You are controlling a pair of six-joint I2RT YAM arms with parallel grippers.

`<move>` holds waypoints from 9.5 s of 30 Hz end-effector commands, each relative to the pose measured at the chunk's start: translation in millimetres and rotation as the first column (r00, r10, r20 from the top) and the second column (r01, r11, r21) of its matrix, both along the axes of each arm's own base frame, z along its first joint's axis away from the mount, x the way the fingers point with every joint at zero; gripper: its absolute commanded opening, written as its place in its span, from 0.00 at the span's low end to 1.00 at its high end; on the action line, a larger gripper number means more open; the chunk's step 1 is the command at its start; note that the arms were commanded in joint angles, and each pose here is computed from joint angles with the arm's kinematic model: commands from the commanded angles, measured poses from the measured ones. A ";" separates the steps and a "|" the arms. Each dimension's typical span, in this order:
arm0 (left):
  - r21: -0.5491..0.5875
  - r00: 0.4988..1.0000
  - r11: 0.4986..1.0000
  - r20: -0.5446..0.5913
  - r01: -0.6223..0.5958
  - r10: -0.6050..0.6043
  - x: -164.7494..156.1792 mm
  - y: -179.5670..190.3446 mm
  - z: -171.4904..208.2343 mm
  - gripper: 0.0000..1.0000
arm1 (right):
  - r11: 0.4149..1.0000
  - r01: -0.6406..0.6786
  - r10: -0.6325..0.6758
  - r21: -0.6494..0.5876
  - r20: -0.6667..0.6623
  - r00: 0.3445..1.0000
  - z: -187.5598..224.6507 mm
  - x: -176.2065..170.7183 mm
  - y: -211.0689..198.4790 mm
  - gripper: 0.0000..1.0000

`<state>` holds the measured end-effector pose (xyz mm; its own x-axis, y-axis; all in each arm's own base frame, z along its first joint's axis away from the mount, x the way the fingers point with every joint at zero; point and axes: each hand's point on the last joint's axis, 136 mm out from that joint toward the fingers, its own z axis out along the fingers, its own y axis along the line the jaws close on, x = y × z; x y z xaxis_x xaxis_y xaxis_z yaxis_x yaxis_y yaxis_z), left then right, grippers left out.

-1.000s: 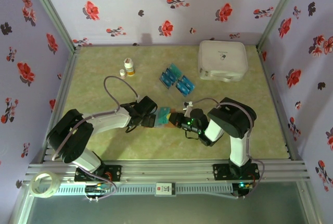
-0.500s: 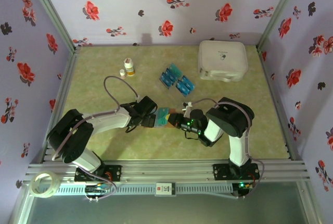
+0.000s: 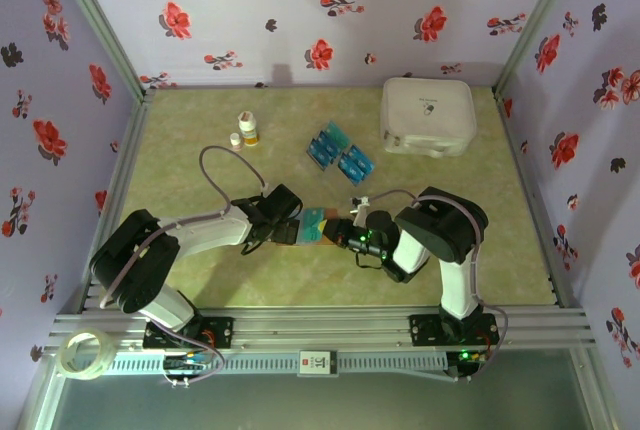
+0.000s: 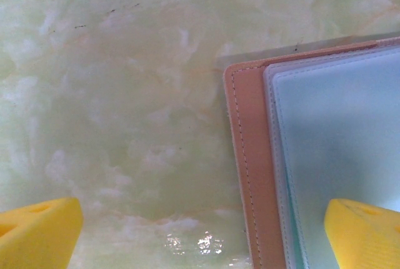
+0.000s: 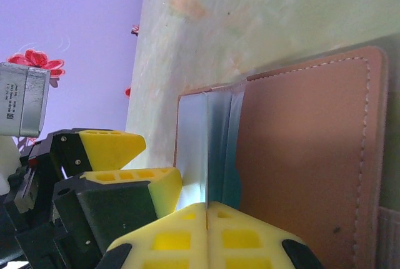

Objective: Put the credit cards into the card holder

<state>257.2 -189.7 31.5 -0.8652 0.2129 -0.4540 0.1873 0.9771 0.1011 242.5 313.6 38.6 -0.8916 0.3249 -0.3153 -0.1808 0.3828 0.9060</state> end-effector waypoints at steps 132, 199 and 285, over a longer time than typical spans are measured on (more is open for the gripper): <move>0.021 1.000 1.000 -0.024 0.019 -0.019 -21.1 17.8 -13.5 1.00 | 0.989 0.067 -0.060 -0.133 0.055 0.997 27.2 10.5 -4.3 0.00; 0.028 0.999 0.999 -0.027 0.022 -0.021 -20.4 17.3 -14.3 1.00 | 0.996 0.009 -0.013 -0.090 -0.047 0.999 -11.9 -8.2 -0.1 0.00; -0.101 0.989 0.984 -0.037 -0.149 0.146 -0.9 36.1 25.6 1.00 | 0.840 -0.040 0.040 -0.541 -0.011 0.999 24.0 12.9 -15.2 0.54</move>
